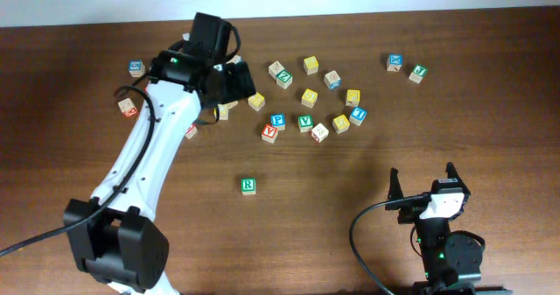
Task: Spell out RSS
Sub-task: 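Move the left gripper to a yellow S block and grasp it, then carry the S block toward the R block with the left gripper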
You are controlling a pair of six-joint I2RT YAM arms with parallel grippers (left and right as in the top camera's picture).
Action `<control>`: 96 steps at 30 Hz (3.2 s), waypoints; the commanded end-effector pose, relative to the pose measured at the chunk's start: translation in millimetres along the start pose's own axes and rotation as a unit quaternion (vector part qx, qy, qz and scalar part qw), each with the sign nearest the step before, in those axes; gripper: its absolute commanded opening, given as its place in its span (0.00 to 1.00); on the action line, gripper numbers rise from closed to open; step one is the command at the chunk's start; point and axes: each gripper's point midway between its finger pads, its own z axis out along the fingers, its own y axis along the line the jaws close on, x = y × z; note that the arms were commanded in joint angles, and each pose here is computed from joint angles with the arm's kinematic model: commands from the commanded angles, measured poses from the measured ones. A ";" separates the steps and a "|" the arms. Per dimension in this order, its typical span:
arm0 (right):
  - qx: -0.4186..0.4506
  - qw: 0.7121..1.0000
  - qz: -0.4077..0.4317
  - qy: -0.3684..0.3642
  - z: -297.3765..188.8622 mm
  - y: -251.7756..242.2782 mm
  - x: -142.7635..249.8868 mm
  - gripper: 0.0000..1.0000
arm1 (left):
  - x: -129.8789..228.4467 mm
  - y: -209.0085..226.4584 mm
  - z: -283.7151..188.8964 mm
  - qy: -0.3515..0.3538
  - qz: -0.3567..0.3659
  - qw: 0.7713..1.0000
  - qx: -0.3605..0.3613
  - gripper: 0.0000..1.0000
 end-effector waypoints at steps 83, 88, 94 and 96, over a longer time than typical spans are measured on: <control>0.007 1.000 0.004 0.003 0.0 -2.8 3.0 0.98 | 220.7 -21.4 98.6 0.088 0.101 0.990 -0.046 0.24; 0.007 1.000 0.004 0.003 0.0 -2.8 3.0 0.98 | 222.6 -19.7 98.1 0.093 0.101 0.989 -0.049 0.29; 0.007 1.000 0.004 0.003 0.0 -2.8 3.0 0.98 | 221.5 -24.5 98.7 0.092 0.099 0.990 -0.038 0.49; 0.007 1.000 0.004 0.003 0.0 -2.8 3.0 0.98 | 217.2 -30.3 99.9 0.081 0.096 0.992 -0.027 0.50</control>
